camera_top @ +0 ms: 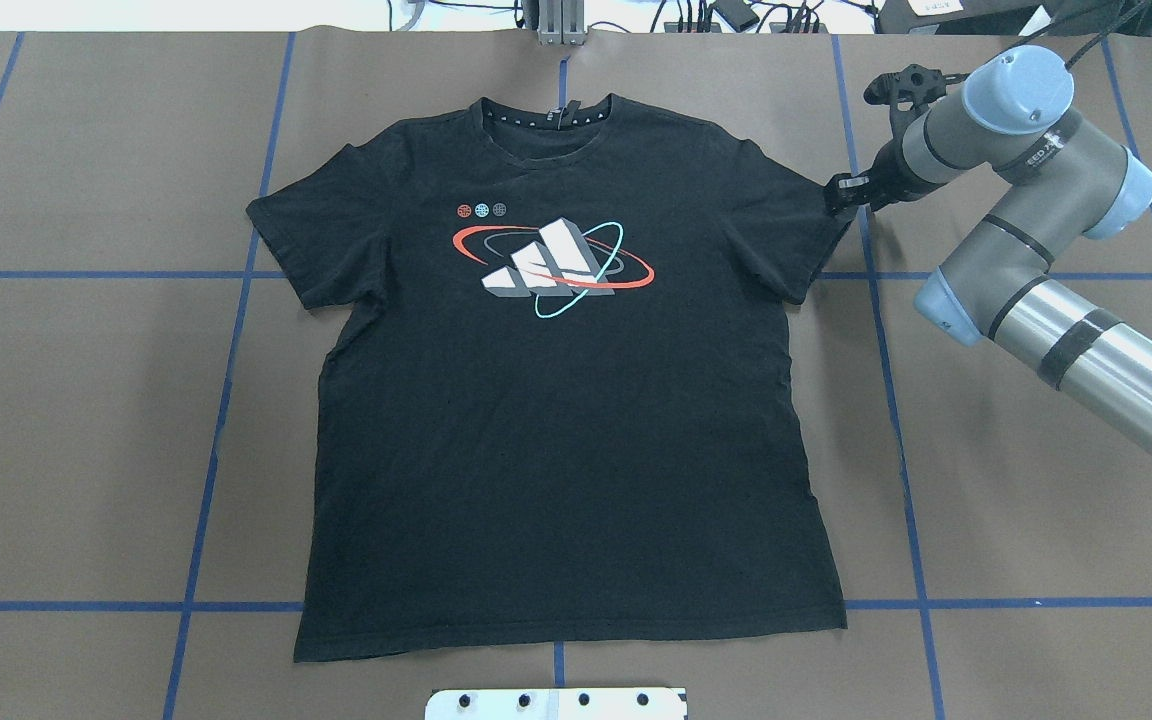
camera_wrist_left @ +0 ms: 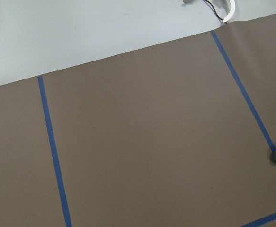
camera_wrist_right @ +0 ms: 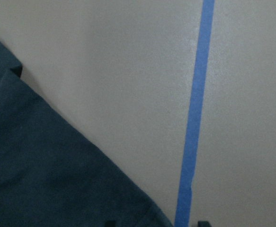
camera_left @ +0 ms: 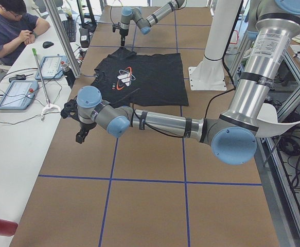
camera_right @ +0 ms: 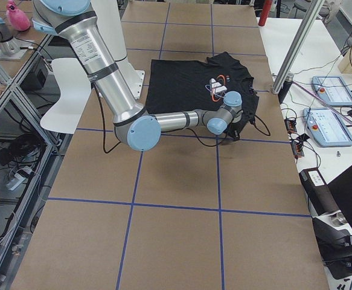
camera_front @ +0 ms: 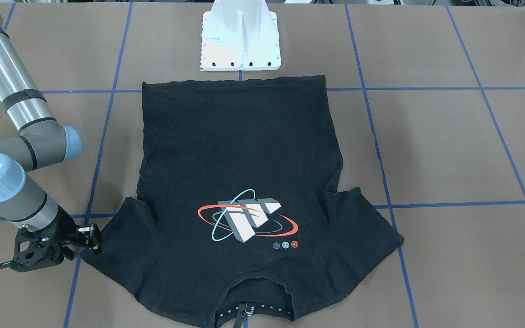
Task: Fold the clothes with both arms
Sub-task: 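Grasp the sleeve edge with the right gripper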
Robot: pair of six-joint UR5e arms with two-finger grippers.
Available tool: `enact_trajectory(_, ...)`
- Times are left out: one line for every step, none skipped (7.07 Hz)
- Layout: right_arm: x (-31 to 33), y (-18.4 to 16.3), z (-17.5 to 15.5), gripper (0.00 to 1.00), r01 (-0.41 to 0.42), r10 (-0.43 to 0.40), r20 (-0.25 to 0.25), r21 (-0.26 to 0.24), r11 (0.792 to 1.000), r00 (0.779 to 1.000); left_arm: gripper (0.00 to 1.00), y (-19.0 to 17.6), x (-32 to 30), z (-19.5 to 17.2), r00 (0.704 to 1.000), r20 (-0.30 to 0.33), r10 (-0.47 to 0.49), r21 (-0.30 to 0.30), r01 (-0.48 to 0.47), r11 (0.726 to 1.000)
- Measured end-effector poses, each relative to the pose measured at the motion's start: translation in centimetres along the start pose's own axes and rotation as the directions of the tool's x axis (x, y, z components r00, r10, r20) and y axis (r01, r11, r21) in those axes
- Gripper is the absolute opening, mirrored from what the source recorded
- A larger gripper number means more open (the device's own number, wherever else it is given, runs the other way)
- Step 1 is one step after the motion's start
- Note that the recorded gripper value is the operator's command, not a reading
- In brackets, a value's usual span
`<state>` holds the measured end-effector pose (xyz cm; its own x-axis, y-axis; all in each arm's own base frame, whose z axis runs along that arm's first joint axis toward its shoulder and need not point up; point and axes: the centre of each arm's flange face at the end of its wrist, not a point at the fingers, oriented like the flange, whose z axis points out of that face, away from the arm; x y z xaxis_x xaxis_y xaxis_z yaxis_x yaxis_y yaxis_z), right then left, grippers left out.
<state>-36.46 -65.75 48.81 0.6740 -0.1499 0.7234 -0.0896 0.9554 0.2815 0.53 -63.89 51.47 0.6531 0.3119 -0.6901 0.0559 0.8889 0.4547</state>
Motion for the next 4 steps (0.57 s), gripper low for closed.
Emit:
enact_trajectory(0.08, 0.05, 0.04, 0.19, -0.002, 0.002, -0.001, -0.001, 1.0, 1.0, 1.0, -0.07, 0.01, -0.05, 1.0, 0.0, 0.0, 0.001, 0.0, 1.0)
enact_trajectory(0.09, 0.05, 0.04, 0.08, -0.003, 0.003, -0.001, -0.002, 1.0, 1.0, 1.0, -0.09, 0.01, -0.07, 1.0, 0.0, 0.0, 0.001, 0.0, 1.0)
enact_trajectory(0.07, 0.0, 0.02, 0.0, -0.003, 0.003, -0.001, -0.001, 1.0, 1.0, 1.0, -0.15, 0.06, -0.07, 1.0, 0.0, 0.001, 0.001, -0.001, 1.0)
enact_trajectory(0.04, -0.02, 0.0, 0.0, -0.004, 0.004, -0.002, -0.001, 1.0, 1.0, 1.0, -0.22, 0.12, -0.08, 1.0, 0.0, 0.002, 0.002, -0.002, 1.0)
